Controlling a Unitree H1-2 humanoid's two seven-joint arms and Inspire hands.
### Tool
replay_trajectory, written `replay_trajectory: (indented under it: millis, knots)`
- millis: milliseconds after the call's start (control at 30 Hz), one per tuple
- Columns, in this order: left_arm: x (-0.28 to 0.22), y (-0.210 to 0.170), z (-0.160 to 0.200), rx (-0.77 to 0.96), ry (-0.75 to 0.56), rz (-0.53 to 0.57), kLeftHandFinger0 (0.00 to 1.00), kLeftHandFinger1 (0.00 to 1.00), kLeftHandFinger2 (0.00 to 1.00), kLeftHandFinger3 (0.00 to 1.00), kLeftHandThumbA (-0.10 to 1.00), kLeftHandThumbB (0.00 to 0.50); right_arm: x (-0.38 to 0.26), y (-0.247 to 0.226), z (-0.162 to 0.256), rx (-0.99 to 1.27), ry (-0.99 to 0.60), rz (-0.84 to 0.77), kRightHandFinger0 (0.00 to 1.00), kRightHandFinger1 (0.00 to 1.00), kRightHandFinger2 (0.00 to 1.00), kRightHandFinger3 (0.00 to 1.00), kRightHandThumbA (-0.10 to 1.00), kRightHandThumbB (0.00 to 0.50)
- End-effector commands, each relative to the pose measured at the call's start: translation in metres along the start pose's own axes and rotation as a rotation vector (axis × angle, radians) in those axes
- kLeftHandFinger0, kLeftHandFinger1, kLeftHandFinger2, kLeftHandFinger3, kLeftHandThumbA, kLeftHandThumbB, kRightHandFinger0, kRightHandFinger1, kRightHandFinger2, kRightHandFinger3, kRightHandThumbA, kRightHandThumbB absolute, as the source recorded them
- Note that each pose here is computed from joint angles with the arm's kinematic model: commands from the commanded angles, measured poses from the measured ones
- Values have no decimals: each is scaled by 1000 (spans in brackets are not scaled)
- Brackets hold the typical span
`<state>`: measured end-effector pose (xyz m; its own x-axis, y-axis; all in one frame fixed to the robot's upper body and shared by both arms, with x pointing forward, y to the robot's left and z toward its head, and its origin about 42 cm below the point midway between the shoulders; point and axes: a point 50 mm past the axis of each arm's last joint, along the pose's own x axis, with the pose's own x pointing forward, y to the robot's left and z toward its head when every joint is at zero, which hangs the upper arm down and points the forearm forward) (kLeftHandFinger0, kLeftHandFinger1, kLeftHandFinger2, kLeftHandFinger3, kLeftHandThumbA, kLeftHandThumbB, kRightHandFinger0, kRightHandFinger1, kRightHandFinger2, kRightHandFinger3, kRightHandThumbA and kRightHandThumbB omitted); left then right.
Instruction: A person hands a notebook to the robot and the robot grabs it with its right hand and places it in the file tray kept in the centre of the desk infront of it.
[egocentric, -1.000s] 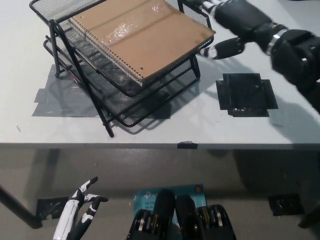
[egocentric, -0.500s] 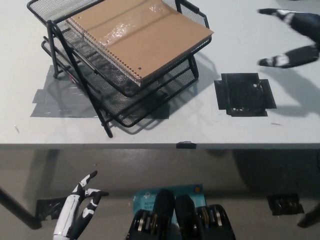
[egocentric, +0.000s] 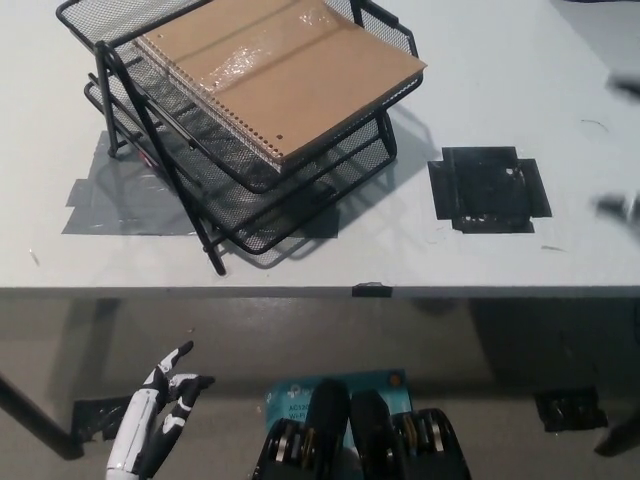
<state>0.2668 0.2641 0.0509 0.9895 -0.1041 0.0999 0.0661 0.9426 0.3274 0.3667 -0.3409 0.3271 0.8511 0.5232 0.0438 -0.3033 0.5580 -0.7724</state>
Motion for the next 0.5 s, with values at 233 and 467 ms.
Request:
replay_trajectory:
  millis: [233,467]
  knots:
    - [-12,-1,18,-78,-90,28,980,931,947,1000,917,370,-89,196,55,950,-345,-516,1000,1000,1000,1000,1000,357]
    - [-21,-5,15,-86,-80,22,987,953,973,1000,929,358,-99,270,21,1051,6,-541,1000,1000,1000,1000,1000,288]
